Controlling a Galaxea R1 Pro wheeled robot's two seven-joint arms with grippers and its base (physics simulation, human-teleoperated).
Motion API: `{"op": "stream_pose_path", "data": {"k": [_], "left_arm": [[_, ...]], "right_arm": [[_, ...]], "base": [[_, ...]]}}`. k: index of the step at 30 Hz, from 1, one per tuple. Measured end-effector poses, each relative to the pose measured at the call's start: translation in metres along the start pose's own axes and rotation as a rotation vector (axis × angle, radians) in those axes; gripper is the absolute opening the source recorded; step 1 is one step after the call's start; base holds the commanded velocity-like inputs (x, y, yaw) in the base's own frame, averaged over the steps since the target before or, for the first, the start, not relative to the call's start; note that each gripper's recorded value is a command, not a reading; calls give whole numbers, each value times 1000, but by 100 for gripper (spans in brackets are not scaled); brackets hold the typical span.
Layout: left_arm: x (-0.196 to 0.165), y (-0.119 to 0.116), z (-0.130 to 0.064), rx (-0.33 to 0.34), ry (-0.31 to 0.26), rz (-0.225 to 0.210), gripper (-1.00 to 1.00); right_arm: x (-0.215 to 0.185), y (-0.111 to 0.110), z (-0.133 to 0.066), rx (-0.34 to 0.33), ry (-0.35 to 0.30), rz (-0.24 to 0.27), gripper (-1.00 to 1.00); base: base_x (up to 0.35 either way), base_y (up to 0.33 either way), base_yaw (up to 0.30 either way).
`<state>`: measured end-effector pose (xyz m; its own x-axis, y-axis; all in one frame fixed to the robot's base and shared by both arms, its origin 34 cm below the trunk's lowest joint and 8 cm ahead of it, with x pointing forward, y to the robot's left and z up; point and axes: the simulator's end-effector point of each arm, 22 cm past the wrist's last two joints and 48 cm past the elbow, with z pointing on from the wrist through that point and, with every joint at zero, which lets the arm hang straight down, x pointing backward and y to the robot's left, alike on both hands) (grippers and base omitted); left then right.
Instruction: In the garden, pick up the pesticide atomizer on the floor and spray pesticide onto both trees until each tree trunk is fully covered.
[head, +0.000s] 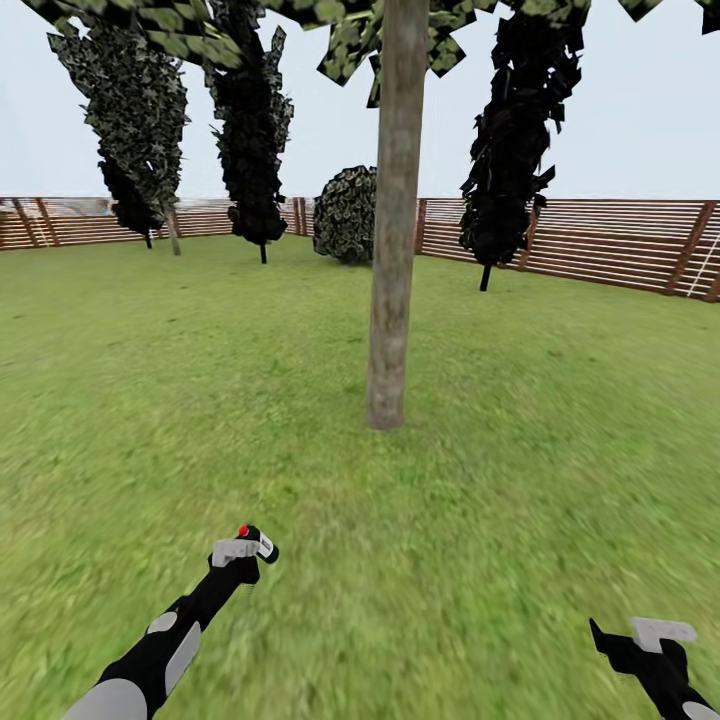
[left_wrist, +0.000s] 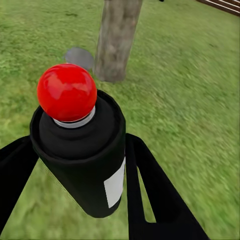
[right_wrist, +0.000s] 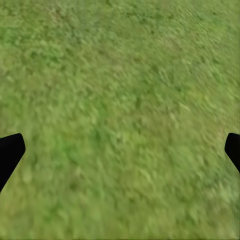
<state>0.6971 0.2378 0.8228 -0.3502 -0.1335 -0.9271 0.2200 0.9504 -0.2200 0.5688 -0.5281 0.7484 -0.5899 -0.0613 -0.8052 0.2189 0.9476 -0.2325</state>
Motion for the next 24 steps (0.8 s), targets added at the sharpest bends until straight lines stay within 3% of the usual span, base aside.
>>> {"op": "stream_pose_path", "data": {"k": [24], "left_arm": [[2,-2,0,5,7,4,-100]], "right_arm": [[0,1,0,-1,0,0,100]], "base": [[350,-19,0]]}}
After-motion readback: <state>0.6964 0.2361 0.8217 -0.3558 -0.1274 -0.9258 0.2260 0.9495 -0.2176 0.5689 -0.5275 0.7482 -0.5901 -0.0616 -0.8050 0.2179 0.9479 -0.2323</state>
